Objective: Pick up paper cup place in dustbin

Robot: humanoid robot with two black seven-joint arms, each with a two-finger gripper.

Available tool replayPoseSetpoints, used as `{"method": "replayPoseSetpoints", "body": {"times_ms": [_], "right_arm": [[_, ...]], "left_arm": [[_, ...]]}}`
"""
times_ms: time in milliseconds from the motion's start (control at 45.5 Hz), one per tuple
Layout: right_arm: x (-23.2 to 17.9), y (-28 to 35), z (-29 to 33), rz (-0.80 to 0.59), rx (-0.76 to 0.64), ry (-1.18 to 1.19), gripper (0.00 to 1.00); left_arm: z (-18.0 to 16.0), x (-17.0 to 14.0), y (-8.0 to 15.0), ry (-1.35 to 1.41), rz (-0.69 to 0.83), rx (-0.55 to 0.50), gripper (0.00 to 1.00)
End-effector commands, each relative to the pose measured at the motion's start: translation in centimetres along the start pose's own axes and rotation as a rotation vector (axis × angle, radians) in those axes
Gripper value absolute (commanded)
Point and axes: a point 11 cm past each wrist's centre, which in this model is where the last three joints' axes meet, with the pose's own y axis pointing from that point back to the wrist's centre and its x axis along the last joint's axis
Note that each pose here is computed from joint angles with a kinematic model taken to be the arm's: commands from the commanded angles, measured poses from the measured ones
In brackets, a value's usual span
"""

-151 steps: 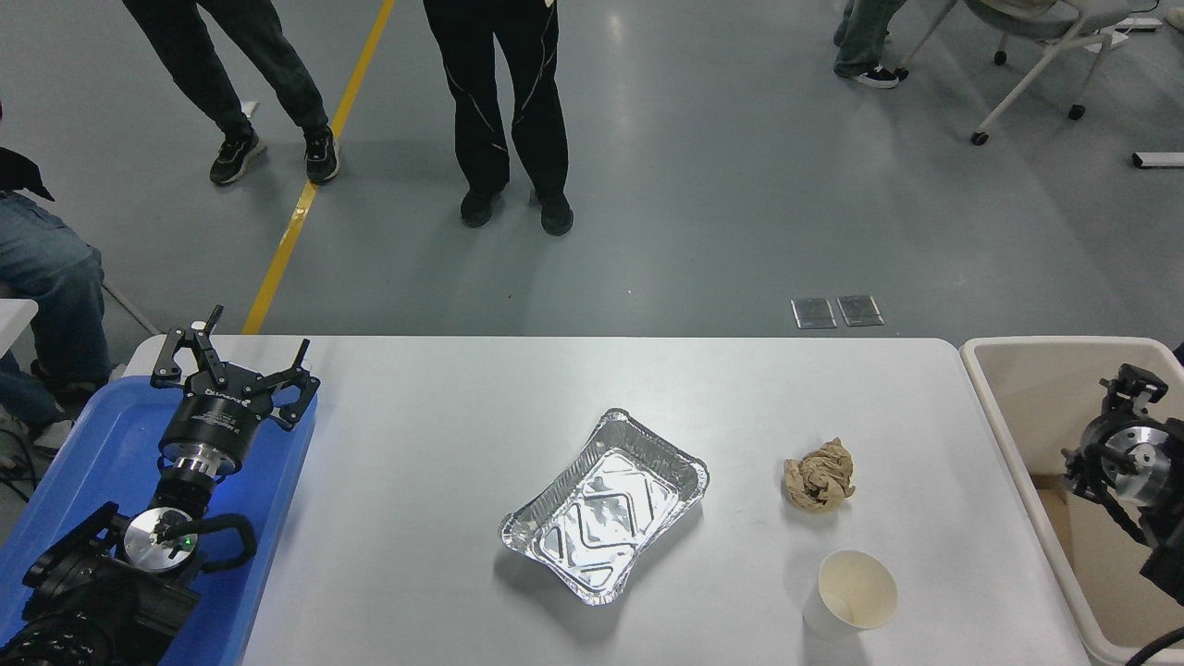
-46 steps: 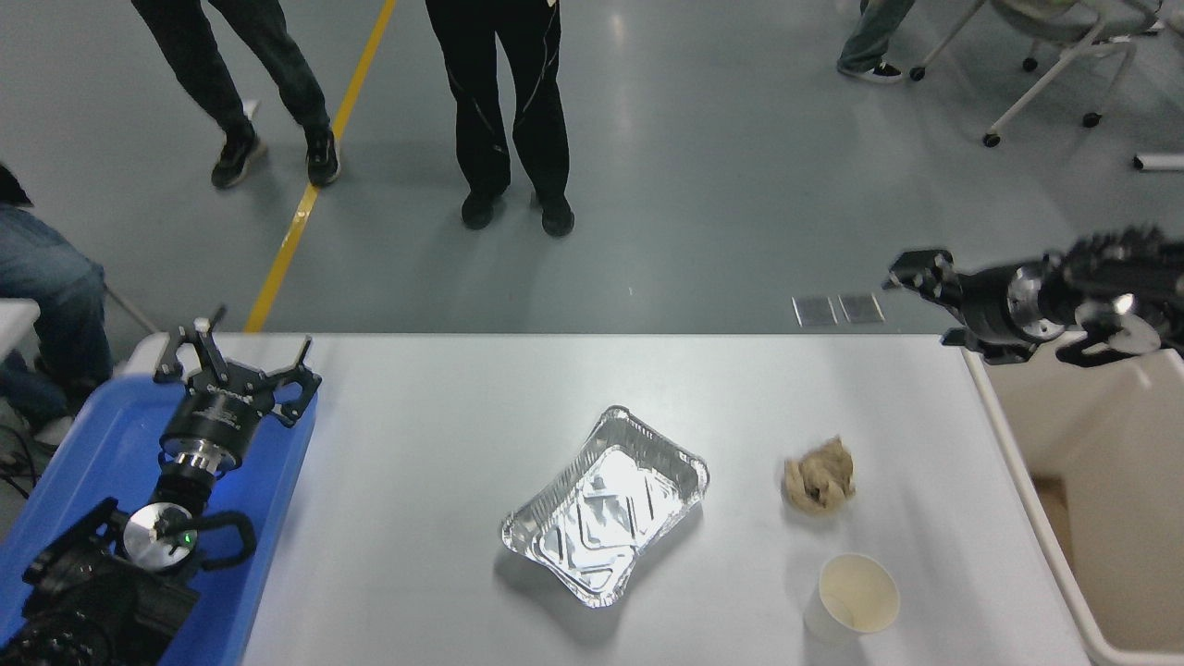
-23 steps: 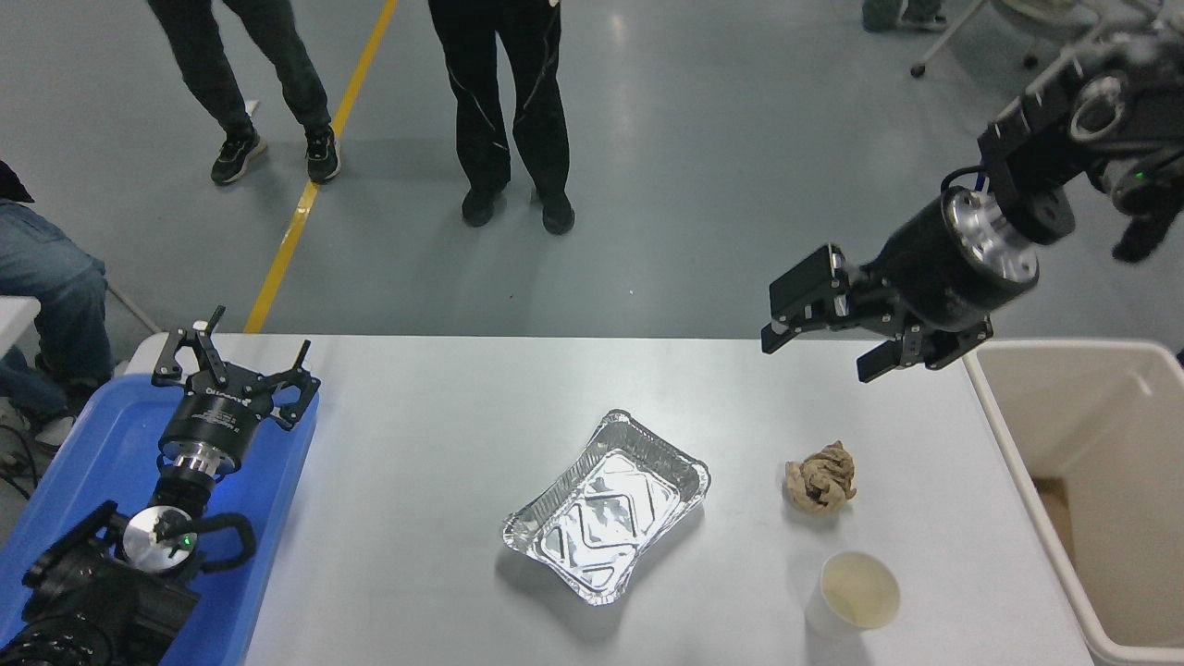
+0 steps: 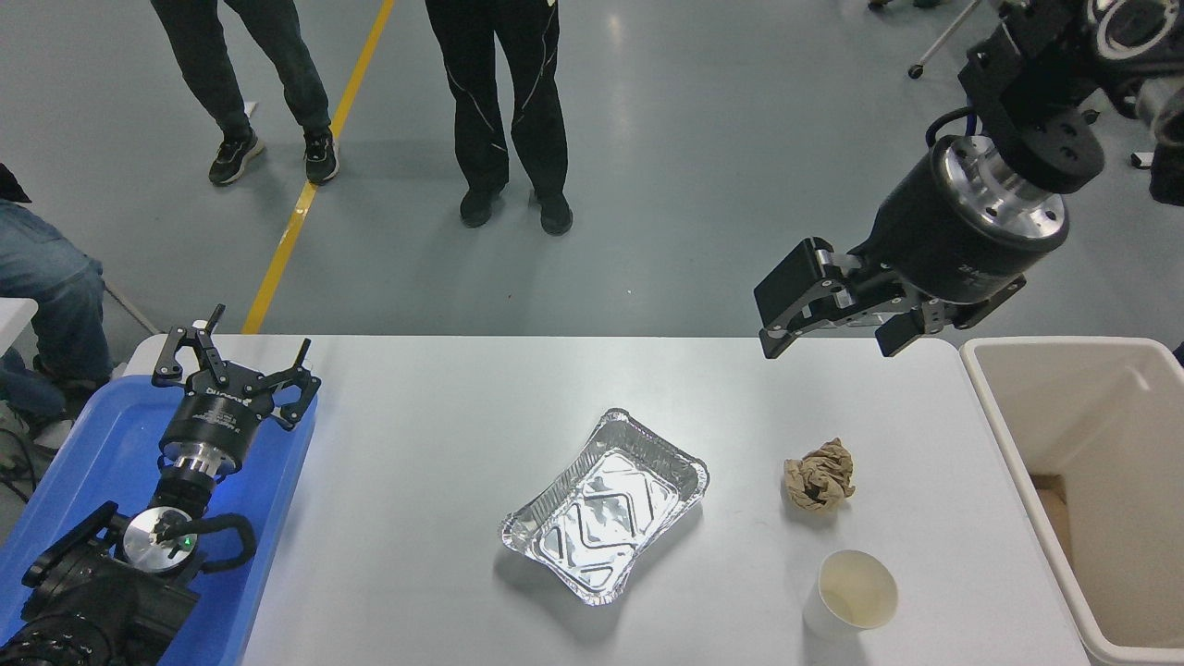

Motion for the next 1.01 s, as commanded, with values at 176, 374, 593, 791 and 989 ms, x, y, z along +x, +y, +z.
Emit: {"method": "replayPoseSetpoints", "body": {"times_ms": [176, 374, 593, 791, 989], "right_arm": [[-1.5, -3.2, 4.4, -0.105, -0.074, -0.097, 1.0], [-2.9, -6.6, 7.6, -0.152, -0.05, -0.218, 1.0], [-4.8, -11.0, 10.9, -0.174, -0.038, -0.349, 1.0], [-7.2, -13.9, 12.9, -0.221, 0.001, -0.448, 1.0], [-10.2, -17.3, 14.6, -0.253, 0.02, -0.433, 1.0]], "left_arm": [[0.0, 0.0, 0.0, 0.0, 0.0, 0.0, 0.99], [0.0, 0.0, 0.0, 0.0, 0.0, 0.0, 0.99], [0.0, 0.0, 0.0, 0.0, 0.0, 0.0, 0.99], [0.0, 0.0, 0.0, 0.0, 0.0, 0.0, 0.99], [0.0, 0.0, 0.0, 0.0, 0.0, 0.0, 0.99]]}}
